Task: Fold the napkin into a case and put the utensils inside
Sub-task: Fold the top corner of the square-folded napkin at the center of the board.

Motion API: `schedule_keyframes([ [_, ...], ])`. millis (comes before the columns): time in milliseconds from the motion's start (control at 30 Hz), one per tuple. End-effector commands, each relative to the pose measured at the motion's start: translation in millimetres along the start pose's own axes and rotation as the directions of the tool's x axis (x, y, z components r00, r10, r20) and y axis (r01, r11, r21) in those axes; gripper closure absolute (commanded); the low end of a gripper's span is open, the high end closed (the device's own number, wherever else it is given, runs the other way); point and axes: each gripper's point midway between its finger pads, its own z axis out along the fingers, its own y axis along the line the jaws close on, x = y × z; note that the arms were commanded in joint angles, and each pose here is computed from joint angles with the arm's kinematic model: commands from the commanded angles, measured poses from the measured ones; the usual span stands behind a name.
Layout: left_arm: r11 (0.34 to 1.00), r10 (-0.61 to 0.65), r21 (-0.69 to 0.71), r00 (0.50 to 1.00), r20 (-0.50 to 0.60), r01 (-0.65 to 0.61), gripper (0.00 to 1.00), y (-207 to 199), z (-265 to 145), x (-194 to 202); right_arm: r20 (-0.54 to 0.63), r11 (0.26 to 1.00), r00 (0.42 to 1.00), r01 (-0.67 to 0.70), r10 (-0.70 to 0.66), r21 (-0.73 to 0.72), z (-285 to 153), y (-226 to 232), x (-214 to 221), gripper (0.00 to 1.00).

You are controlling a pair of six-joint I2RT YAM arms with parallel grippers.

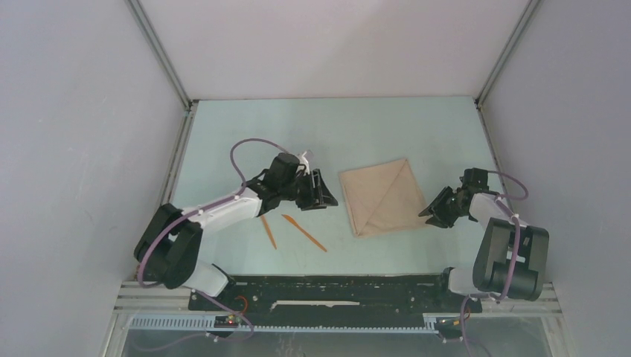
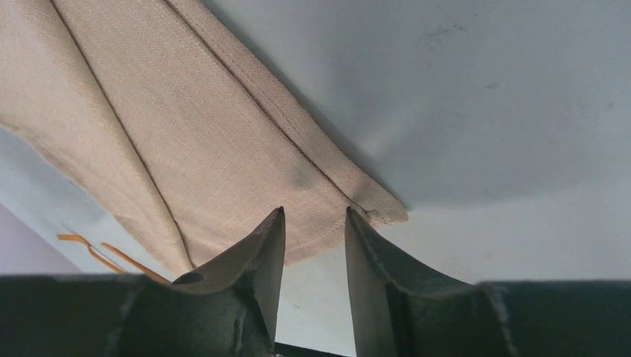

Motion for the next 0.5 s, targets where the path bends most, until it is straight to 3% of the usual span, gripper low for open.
schedule_keyframes([
  [0, 0.994, 0.083, 0.072, 0.995, 0.060, -0.087, 0.44, -24.1, -20.6, -7.1, 0.090, 0.997, 0.996, 0.022, -0.028, 0.070, -11.6, -6.8, -15.4, 0.55],
  [233, 0.992, 0.092, 0.082, 0.995, 0.048, -0.095, 0.44, -25.6, -20.9, -3.9, 0.087, 0.996, 0.996, 0.025, -0.033, 0.091, -12.1, -6.1, -10.3, 0.49],
  [467, 0.991, 0.096, 0.092, 0.994, 0.043, -0.099, 0.44, -27.7, -18.8, -4.8, 0.052, 0.996, 0.998, 0.037, -0.041, 0.084, -2.5, -6.4, -7.9, 0.57],
])
